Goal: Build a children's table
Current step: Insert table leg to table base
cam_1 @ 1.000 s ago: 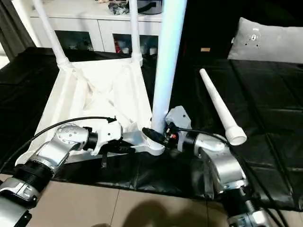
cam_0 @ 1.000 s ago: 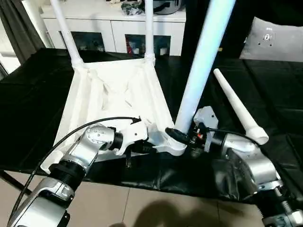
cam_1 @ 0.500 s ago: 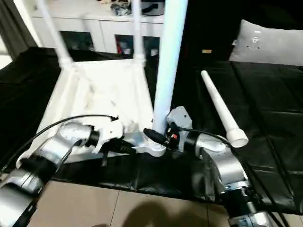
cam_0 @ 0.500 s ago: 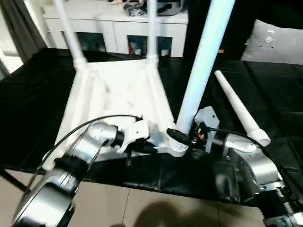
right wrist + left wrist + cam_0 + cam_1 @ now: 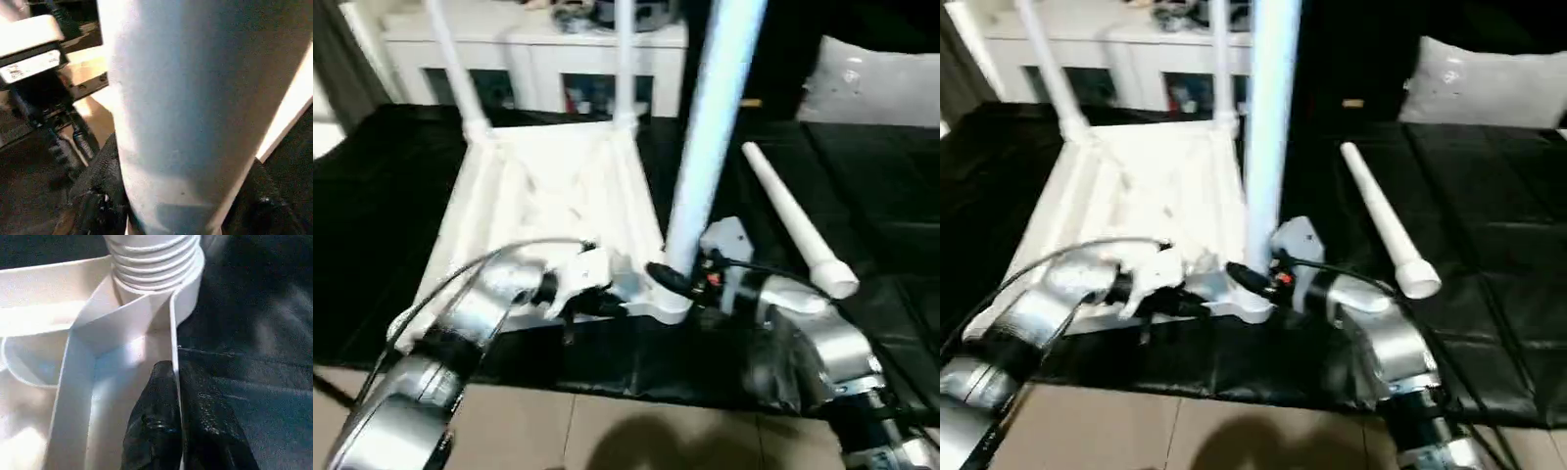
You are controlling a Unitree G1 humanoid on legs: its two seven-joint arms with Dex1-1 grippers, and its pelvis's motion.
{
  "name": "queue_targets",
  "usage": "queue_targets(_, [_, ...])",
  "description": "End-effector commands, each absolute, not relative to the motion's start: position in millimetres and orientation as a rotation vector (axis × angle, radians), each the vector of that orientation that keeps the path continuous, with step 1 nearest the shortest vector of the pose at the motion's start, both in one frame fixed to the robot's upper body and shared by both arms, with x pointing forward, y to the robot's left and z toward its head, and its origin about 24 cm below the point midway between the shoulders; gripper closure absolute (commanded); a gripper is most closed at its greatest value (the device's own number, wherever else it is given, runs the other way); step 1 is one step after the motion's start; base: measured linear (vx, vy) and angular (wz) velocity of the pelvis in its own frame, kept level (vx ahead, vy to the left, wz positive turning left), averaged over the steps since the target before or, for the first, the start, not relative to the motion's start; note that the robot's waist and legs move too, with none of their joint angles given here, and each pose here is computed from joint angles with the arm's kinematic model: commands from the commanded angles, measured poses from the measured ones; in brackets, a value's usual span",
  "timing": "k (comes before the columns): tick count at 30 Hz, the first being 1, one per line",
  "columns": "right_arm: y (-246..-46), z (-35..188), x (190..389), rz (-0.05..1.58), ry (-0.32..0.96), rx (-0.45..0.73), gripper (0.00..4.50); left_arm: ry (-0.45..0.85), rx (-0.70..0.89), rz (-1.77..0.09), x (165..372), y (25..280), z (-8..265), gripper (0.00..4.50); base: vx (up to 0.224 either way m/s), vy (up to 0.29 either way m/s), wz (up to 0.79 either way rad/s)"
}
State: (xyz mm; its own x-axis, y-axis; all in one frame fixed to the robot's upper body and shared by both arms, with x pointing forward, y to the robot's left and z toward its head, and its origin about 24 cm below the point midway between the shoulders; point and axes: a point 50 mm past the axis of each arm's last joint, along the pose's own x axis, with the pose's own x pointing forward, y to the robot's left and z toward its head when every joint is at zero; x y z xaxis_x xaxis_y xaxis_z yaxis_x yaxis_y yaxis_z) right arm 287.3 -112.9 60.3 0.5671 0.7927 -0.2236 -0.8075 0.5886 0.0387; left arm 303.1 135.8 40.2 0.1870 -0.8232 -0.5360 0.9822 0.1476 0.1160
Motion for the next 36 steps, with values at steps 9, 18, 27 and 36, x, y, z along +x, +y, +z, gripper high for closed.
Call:
queue_targets(9, [-117.9, 15.5, 280.8, 0.729, 0.483, -0.054, 2.60, 0.299, 0.336, -1.184, 267.8, 81.8, 54.8, 4.50, 0.000, 0.000, 0.00])
queue_targets(18, [-111.7, 17.2, 282.9, 0.728, 0.476, -0.054, 2.60, 0.319, 0.387, -1.120, 274.6, 79.8, 59.7, 4.50, 0.000, 0.000, 0.00])
queue_targets(27, [-110.9, 17.5, 294.9, 0.688, 0.463, 0.006, 1.73, 0.368, 0.421, -1.095, 276.0, 86.8, 55.9, 4.50, 0.000, 0.000, 0.00])
queue_targets(36, [-114.1, 20.2, 294.8, 0.705, 0.418, -0.001, 1.01, 0.393, 0.455, -1.108, 279.3, 97.5, 52.9, 4.50, 0.000, 0.000, 0.00])
